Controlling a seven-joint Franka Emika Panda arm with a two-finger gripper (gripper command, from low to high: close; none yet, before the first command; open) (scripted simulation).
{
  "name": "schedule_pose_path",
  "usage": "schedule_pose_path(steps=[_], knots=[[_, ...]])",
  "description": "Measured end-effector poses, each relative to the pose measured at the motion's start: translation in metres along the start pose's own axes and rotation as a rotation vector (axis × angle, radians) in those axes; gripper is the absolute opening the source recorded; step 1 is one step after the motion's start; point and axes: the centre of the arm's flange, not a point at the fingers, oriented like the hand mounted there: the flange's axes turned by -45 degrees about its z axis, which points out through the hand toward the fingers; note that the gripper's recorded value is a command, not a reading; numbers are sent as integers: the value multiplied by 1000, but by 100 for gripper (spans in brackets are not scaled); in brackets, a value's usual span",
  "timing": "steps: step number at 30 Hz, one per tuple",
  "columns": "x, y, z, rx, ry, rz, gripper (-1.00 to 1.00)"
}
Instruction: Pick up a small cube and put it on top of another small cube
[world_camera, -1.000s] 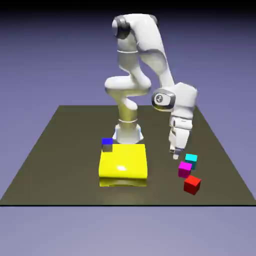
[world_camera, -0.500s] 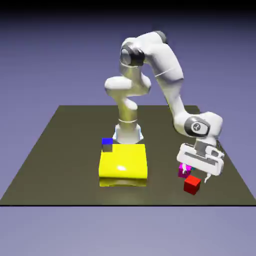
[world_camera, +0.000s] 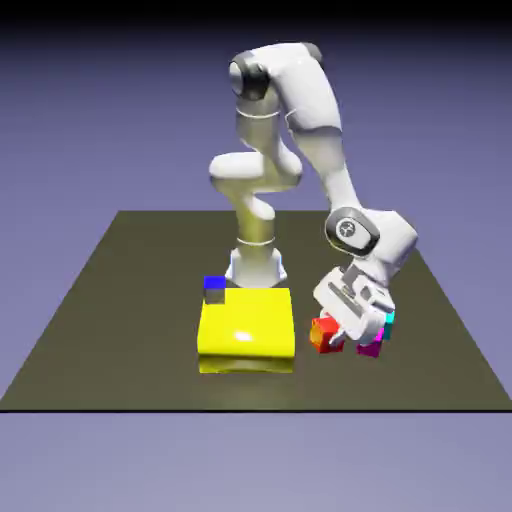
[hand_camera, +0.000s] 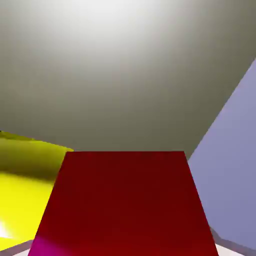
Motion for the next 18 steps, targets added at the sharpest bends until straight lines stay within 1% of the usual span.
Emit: schedule_pose_path(steps=[3, 7, 12, 14, 15, 18], knots=[[-75, -5, 24, 171, -24, 299, -100], [-152, -32, 41, 393, -23, 660, -100], [-222, -83, 53, 701, 33, 1063, -100], [-242, -105, 56, 837, 71, 1204, -100], [-242, -105, 56, 837, 71, 1204, -100], [-219, -122, 91, 837, 70, 1205, -100]])
